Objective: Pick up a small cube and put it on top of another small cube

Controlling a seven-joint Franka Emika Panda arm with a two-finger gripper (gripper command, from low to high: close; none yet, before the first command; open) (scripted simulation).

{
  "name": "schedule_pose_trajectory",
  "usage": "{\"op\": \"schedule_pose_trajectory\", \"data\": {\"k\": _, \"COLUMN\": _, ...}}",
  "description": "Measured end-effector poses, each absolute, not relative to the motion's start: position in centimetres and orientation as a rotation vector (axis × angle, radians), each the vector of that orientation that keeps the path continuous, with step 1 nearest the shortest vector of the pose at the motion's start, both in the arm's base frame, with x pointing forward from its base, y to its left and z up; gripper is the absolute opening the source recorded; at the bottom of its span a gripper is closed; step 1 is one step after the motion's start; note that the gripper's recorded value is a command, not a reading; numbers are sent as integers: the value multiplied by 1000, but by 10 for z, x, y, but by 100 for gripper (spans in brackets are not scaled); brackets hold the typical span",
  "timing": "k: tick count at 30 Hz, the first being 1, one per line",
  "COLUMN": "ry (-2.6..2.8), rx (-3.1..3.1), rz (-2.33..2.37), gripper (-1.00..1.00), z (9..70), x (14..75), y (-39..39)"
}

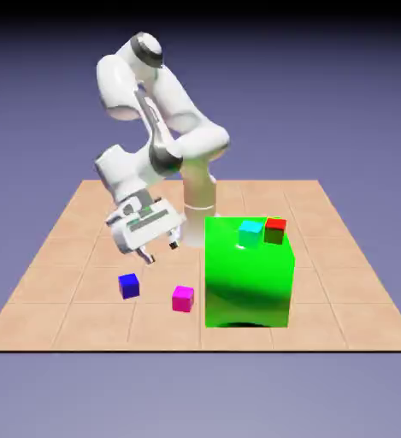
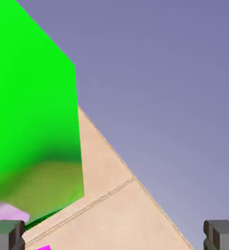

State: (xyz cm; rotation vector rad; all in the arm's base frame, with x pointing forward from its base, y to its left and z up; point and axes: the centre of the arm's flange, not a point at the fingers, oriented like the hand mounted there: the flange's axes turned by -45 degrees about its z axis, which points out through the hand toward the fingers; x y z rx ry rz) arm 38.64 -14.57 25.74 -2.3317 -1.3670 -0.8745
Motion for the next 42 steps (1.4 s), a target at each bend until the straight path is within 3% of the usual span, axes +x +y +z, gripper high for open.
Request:
{"op": "schedule_pose_trajectory", "data": {"k": 19, "ry": -1594, "rx": -2038, "rz": -775, "gripper": 0, "z": 103, "x": 363, "y": -113}}
{"op": "schedule_pose_trajectory", "data": {"k": 20, "ry": -1595, "rx": -2038, "rz": -773, "gripper": -100, "z": 100, "x": 363, "y": -111}}
{"op": "schedule_pose_trajectory", "data": {"k": 22, "ry": -1595, "rx": -2038, "rz": -773, "gripper": -100, "z": 100, "x": 363, "y": -111}}
{"op": "schedule_pose_trajectory", "data": {"k": 30, "ry": -1546, "rx": -2043, "rz": -768, "gripper": -100, "z": 159, "x": 357, "y": -142}}
{"op": "schedule_pose_trajectory", "data": {"k": 36, "ry": -1529, "rx": -2078, "rz": -745, "gripper": -100, "z": 226, "x": 394, "y": -155}}
{"op": "schedule_pose_trajectory", "data": {"k": 42, "ry": -1606, "rx": -2005, "rz": -747, "gripper": -100, "z": 286, "x": 415, "y": -123}}
